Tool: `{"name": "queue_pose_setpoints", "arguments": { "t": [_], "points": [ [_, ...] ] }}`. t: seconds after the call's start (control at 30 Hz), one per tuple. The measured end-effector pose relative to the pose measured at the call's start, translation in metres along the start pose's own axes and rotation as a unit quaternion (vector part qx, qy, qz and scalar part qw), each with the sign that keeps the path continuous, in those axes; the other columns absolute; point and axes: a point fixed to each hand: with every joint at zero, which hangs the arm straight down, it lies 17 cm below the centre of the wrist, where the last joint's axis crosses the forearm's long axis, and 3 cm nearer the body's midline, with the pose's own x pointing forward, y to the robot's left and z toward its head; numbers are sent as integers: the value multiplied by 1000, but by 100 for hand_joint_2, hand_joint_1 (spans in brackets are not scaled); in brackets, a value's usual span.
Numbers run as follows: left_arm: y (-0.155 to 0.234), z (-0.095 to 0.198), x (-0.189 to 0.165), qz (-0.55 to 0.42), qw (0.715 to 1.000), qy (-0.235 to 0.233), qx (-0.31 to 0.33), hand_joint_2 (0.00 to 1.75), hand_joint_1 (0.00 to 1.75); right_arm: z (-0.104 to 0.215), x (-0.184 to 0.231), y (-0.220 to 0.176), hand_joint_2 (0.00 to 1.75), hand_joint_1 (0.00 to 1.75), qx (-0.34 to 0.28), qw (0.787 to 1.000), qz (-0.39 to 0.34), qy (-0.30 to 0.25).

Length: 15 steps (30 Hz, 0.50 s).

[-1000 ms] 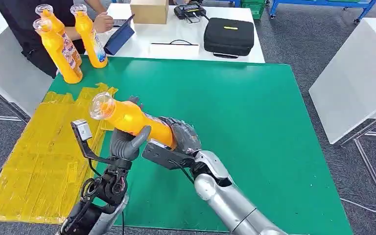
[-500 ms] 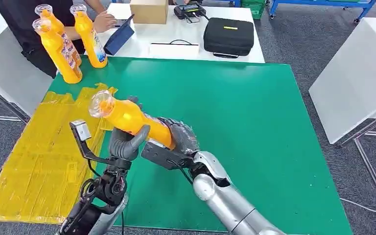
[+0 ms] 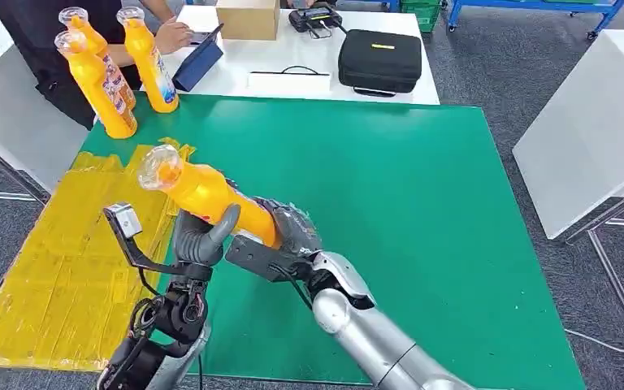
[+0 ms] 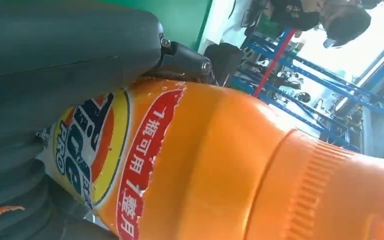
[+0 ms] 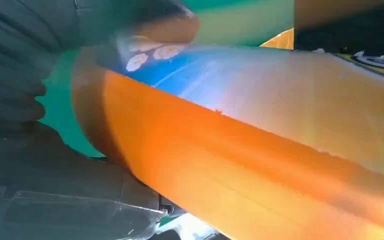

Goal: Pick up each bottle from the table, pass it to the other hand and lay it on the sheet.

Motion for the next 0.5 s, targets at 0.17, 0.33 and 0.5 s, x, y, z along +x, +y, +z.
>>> {"name": "queue_pose_setpoints", "arguments": {
  "t": [0.17,0.33,0.5],
  "points": [
    [1,0,1,-2,1000,-1,1,175,175,0,0,2,0,0,3,1000,-14,0],
    [3,2,16,-71,997,-43,10,175,175,4,-8,-3,0,0,-24,999,-36,-16],
    [32,9,53,-209,972,-104,37,175,175,27,-60,-25,0,0,-70,997,38,12]
  ]
}}
